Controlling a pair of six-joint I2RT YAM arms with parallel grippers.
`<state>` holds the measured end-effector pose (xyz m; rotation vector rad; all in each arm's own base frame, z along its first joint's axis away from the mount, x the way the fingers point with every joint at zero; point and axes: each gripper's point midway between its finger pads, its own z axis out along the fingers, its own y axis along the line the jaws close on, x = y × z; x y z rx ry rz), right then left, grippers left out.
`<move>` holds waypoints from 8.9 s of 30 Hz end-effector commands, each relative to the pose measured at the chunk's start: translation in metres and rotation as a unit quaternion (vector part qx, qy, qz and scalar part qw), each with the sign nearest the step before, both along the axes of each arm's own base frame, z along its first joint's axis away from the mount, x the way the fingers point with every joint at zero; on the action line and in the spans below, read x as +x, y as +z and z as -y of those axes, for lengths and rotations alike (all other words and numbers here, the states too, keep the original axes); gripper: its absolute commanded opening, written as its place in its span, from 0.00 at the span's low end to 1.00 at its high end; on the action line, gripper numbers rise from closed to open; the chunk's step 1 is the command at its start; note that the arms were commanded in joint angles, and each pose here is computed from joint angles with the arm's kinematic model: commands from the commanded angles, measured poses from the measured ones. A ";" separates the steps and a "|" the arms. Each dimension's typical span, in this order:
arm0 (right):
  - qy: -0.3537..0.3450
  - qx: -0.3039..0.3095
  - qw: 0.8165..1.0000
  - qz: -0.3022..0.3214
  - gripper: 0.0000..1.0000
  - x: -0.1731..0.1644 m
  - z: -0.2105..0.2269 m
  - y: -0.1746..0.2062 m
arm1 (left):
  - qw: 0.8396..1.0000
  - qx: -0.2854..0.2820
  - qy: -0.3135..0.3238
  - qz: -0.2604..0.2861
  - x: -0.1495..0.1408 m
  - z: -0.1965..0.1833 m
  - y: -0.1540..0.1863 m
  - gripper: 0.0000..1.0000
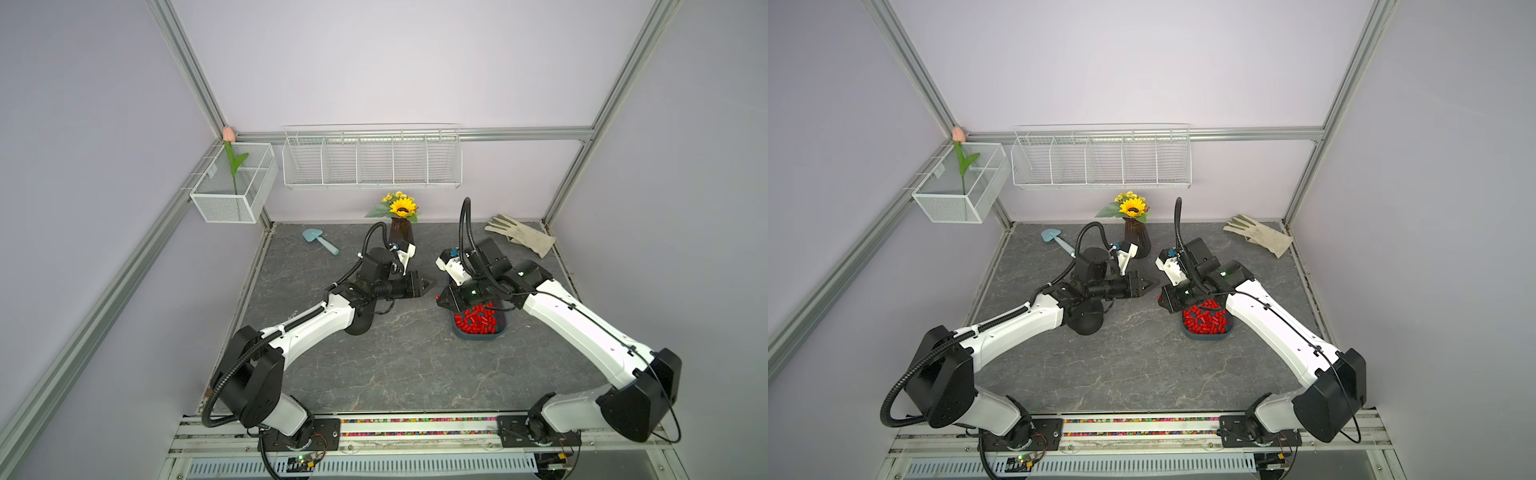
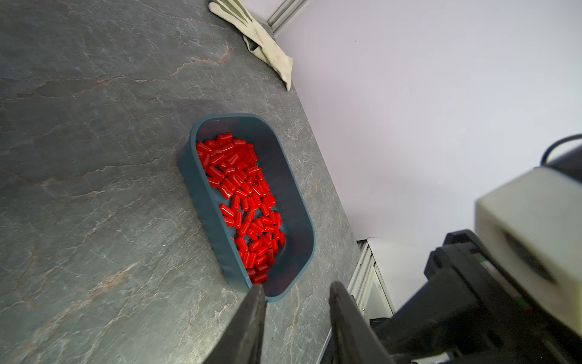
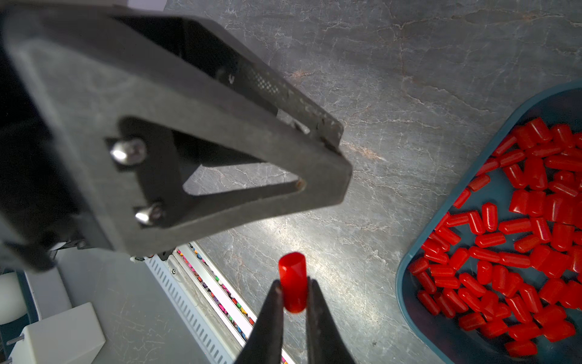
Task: Cover the protruding screws with screw protection sleeves
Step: Adjust the screw protection sleeve, then adjust the plastic shell at the center of the board, then attach the screw protection sleeve to the screw.
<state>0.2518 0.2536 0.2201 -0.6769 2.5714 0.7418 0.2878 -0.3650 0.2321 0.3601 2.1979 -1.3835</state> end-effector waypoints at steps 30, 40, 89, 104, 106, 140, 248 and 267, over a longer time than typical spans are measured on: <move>-0.002 0.005 0.999 0.032 0.16 0.015 -0.003 0.015 | 1.000 -0.010 -0.008 0.005 -0.023 -0.001 0.006 0.35; -0.003 0.010 0.999 0.035 0.16 0.015 -0.003 0.018 | 1.000 -0.010 -0.007 0.003 -0.024 0.000 0.004 0.35; -0.012 0.016 0.999 0.044 0.11 0.018 0.002 0.028 | 1.000 -0.009 -0.009 -0.011 -0.031 0.003 -0.009 0.34; -0.010 0.015 0.999 0.044 0.11 0.020 0.002 0.029 | 1.000 -0.010 -0.013 -0.017 -0.033 0.006 -0.013 0.34; -0.010 0.016 0.999 0.045 0.11 0.020 0.002 0.030 | 1.000 -0.010 -0.013 -0.016 -0.033 0.006 -0.012 0.34; -0.002 0.011 0.999 0.031 0.10 0.013 0.000 0.027 | 0.986 0.079 0.146 0.016 0.032 -0.085 -0.002 0.34; 0.055 -0.166 0.981 0.085 0.11 0.054 -0.199 -0.060 | 0.937 0.149 0.301 -0.093 0.051 -0.239 -0.130 0.32; 0.053 -0.182 0.978 0.084 0.11 0.055 -0.194 -0.065 | 0.926 0.177 0.324 -0.079 0.054 -0.257 -0.123 0.33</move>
